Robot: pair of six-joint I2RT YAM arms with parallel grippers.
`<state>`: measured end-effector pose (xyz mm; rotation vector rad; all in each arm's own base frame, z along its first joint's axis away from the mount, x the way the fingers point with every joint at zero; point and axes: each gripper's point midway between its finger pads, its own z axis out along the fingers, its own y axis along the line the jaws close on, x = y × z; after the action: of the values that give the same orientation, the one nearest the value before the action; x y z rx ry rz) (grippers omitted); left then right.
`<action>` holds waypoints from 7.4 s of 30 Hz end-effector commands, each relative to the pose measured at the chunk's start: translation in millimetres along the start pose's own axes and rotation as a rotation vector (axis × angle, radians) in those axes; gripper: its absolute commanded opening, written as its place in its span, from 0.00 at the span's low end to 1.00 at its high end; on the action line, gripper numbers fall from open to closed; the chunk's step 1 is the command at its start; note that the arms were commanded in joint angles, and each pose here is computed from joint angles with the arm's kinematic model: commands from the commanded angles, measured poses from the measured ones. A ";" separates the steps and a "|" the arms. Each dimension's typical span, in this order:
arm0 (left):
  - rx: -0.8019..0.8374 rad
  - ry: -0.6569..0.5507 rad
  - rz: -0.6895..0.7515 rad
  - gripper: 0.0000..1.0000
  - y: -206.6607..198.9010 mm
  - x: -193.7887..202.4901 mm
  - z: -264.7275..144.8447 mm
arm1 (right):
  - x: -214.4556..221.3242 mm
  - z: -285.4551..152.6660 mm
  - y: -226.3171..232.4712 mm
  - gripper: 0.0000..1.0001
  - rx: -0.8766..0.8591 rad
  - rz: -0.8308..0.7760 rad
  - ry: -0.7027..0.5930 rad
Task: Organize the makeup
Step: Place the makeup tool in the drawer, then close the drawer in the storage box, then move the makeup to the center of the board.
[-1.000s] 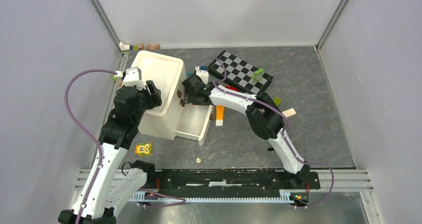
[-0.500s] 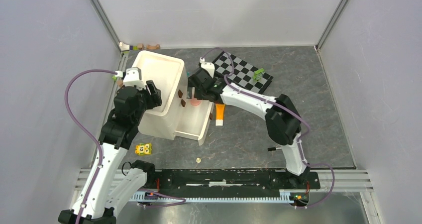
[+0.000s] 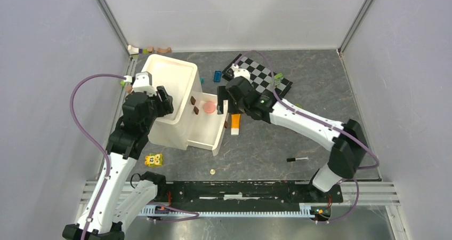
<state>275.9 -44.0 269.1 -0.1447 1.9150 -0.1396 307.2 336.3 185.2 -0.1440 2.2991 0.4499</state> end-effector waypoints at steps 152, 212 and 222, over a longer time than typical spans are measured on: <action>0.406 0.318 0.052 0.32 -75.6 63.3 19.9 | 66.6 96.7 82.7 0.98 -0.461 0.078 -0.008; 0.394 0.123 0.049 0.56 -70.4 26.5 -8.1 | 127.5 63.1 -68.5 0.17 -0.008 -0.162 0.193; 0.402 0.137 0.044 0.57 -72.4 30.0 -5.6 | 167.9 24.6 -95.6 0.22 -0.026 -0.208 0.306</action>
<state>263.4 -120.7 266.5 0.1836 1.9454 -0.5170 253.1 274.2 22.1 -0.4179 2.5125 0.3452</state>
